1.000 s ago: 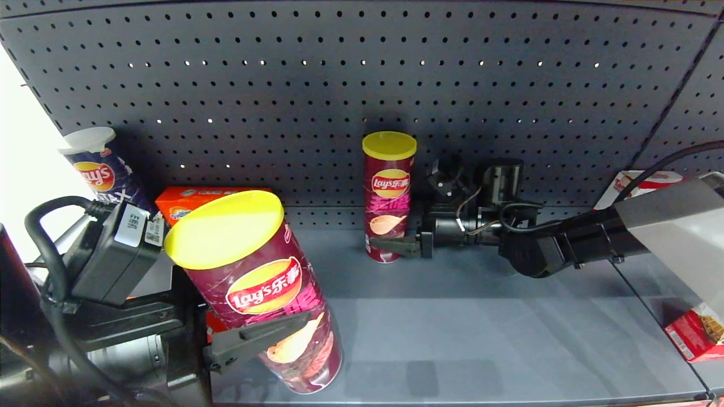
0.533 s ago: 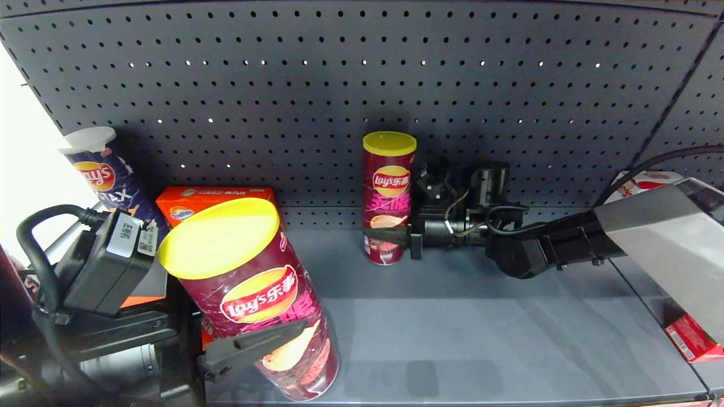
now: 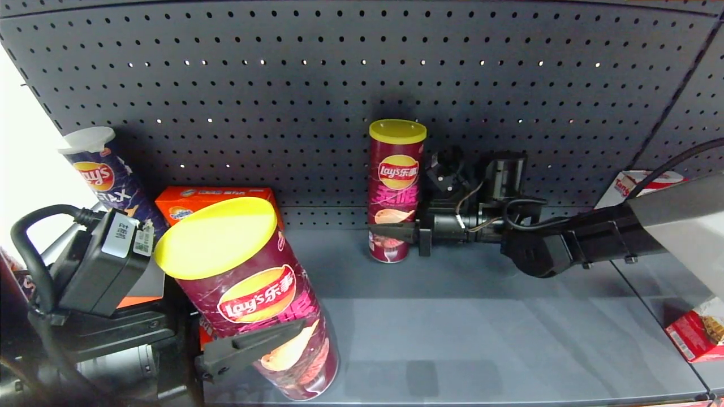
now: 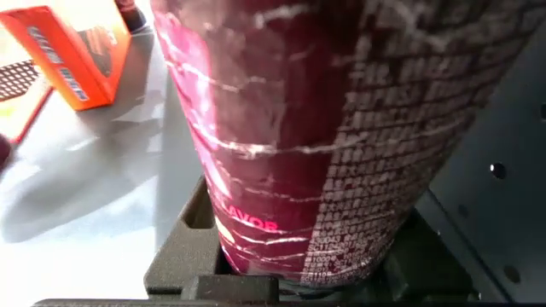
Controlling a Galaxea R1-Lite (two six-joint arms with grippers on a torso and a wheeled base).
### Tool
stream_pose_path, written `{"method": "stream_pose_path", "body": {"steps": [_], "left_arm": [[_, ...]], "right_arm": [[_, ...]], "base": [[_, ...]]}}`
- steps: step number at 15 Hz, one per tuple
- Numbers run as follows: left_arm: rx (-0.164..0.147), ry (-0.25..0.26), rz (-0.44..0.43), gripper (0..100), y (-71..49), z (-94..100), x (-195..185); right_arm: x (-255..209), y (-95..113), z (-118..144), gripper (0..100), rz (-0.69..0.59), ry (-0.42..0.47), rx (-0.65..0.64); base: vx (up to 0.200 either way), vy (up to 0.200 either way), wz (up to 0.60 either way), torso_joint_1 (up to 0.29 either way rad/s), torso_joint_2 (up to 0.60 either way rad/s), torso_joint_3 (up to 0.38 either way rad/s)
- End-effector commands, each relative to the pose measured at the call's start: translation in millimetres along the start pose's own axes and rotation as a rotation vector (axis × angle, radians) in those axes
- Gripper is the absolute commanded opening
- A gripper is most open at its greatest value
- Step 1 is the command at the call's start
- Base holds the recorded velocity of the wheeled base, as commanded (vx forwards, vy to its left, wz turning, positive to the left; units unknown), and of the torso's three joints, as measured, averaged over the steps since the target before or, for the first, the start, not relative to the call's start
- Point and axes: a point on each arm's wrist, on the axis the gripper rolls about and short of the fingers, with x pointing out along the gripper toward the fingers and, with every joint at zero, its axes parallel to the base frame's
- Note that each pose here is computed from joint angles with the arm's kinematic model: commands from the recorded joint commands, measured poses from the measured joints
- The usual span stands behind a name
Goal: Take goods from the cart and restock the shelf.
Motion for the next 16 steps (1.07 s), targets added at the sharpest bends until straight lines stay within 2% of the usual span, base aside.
{"method": "stream_pose_path", "body": {"steps": [1,2,4,11,16], "left_arm": [[0.005,-0.007,0.002,0,-0.6,1.3,-2],[0.005,-0.007,0.002,0,-0.6,1.3,-2],[0.01,-0.019,0.008,0,-0.8,3.6,-4],[0.02,-0.036,0.012,0,-2.9,7.4,-8],[0.022,-0.04,0.011,0,-2.9,8.7,-8]], "right_arm": [[-22,20,24,0,-0.007,-0.021,-0.024],[-23,20,24,0,-0.008,-0.021,-0.024],[-46,43,23,0,-0.018,-0.022,-0.025],[-92,97,32,0,-0.029,-0.064,-0.039],[-93,131,12,0,-0.062,-0.026,-0.012]], "base": [[0.0,0.0,0.0,0.0,0.0,0.0],[0.0,0.0,0.0,0.0,0.0,0.0],[0.0,0.0,0.0,0.0,0.0,0.0],[0.0,0.0,0.0,0.0,0.0,0.0],[0.0,0.0,0.0,0.0,0.0,0.0]]}}
